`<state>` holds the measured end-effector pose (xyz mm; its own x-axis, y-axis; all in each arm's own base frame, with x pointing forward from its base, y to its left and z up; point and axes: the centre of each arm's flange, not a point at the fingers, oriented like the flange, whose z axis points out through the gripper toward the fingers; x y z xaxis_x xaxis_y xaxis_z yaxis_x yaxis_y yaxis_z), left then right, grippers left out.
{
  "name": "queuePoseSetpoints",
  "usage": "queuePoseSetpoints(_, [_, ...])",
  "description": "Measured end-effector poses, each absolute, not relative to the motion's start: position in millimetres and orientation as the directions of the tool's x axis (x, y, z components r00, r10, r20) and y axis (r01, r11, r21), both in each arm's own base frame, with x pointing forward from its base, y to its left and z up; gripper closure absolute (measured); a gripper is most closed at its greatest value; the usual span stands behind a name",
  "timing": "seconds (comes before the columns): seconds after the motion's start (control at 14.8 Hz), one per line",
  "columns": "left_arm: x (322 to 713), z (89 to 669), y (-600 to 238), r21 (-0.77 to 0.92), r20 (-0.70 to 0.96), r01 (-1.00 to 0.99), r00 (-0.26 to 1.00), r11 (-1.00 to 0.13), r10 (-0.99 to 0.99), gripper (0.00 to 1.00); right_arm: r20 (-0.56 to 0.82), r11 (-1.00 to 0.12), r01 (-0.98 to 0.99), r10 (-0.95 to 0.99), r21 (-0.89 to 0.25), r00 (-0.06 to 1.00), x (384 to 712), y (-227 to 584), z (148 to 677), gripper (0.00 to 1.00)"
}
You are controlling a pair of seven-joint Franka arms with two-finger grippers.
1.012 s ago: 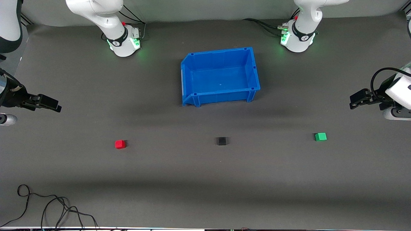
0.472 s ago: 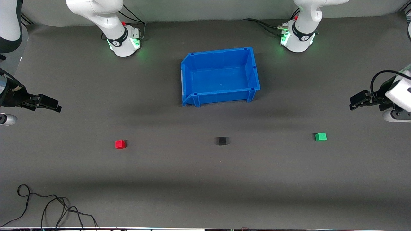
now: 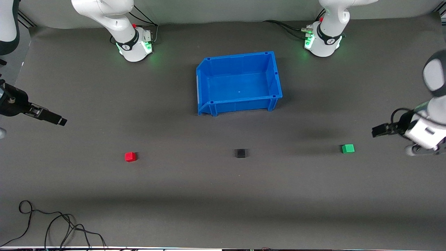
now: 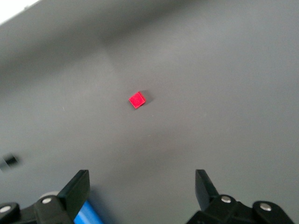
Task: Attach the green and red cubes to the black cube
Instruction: 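Reach the right gripper toward the red cube while the left gripper reaches the green cube, then grasp the red cube with the right gripper while the left gripper grasps the green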
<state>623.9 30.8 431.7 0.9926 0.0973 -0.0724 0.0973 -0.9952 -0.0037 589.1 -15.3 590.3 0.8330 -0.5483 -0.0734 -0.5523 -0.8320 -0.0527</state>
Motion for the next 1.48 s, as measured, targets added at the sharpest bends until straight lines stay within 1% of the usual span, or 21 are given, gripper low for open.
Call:
queuePoseSetpoints(0.13, [634.9, 385.9, 31.5, -0.001, -0.065, 0.102, 0.993, -0.995, 0.102, 0.0, -0.088, -0.671, -0.74, -0.736, -0.038, 0.671, 590.9, -14.7, 589.5, 0.0])
queuePoseSetpoints(0.27, [638.0, 337.9, 31.3, 0.003, -0.051, 0.102, 0.994, -0.995, 0.102, 0.0, -0.118, -0.497, -0.867, -0.86, -0.024, 0.497, 595.6, -12.2, 583.1, 0.0])
queuePoseSetpoints(0.4, [634.5, 298.1, 27.9, 0.002, -0.061, 0.094, 0.994, -0.996, 0.094, 0.03, -0.166, -0.38, -0.925, -0.912, -0.004, 0.375, 602.7, -10.4, 567.9, 0.0])
queuePoseSetpoints(0.47, [633.3, 279.6, 25.2, 0.0, -0.071, 0.086, 0.994, -0.996, 0.086, 0.07, -0.188, -0.336, -0.942, -0.926, 0.011, 0.328, 607.6, -12.0, 556.5, 0.0])
queuePoseSetpoints(0.54, [633.2, 261.9, 23.9, -0.001, -0.075, 0.083, 0.994, -0.997, 0.083, 0.07, -0.216, -0.301, -0.954, -0.932, 0.015, 0.291, 614.0, -15.3, 543.8, 0.0])
queuePoseSetpoints(0.61, [634.0, 246.5, 24.9, 0.0, -0.075, 0.083, 0.994, -0.997, 0.083, 0.11, -0.248, -0.277, -0.961, -0.932, 0.016, 0.265, 620.3, -19.5, 530.7, 0.0])
queuePoseSetpoints(0.67, [634.7, 232.9, 26.8, 0.0, -0.075, 0.086, 0.994, -0.996, 0.086, 0.11, -0.276, -0.256, -0.966, -0.93, 0.017, 0.242, 627.0, -24.6, 516.1, 0.0])
queuePoseSetpoints(0.74, [634.6, 222.2, 28.4, 0.0, -0.077, 0.087, 0.993, -0.996, 0.087, 0.16, -0.296, -0.238, -0.971, -0.929, 0.019, 0.222, 634.0, -28.6, 500.5, 0.0])
queuePoseSetpoints(0.81, [634.4, 213.8, 28.9, 0.001, -0.078, 0.088, 0.993, -0.996, 0.088, 0.16, -0.306, -0.225, -0.974, -0.929, 0.022, 0.207, 641.6, -30.7, 483.3, 0.0])
queuePoseSetpoints(0.88, [633.8, 205.9, 28.4, 0.001, -0.083, 0.087, 0.993, -0.996, 0.087, 0.19, -0.314, -0.215, -0.976, -0.929, 0.026, 0.196, 649.1, -30.7, 465.0, 0.0])
queuePoseSetpoints(0.94, [633.0, 197.9, 27.5, 0.002, -0.088, 0.085, 0.993, -0.996, 0.084, 0.27, -0.329, -0.204, -0.979, -0.927, 0.031, 0.182, 656.3, -29.3, 445.2, 0.0])
queuePoseSetpoints(1.21, [629.9, 169.7, 27.2, -0.016, -0.103, 0.06, 0.993, -0.998, 0.061, 0.31, -0.421, -0.179, -0.982, -0.896, 0.056, 0.139, 677.6, -23.6, 352.8, 0.0])
queuePoseSetpoints(1.35, [630.5, 171.9, 27.1, -0.019, -0.1, 0.056, 0.993, -0.998, 0.057, 0.32, -0.418, -0.167, -0.985, -0.899, 0.044, 0.134, 680.6, -26.6, 306.8, 0.0])
queuePoseSetpoints(1.42, [630.7, 172.7, 27.3, -0.02, -0.099, 0.055, 0.993, -0.998, 0.056, 0.36, -0.409, -0.168, -0.985, -0.902, 0.035, 0.139, 678.7, -27.6, 287.2, 0.0])
queuePoseSetpoints(1.48, [630.9, 172.9, 27.5, -0.02, -0.099, 0.055, 0.994, -0.998, 0.057, 0.36, -0.409, -0.168, -0.985, -0.902, 0.028, 0.142, 675.1, -27.4, 270.2, 0.0])
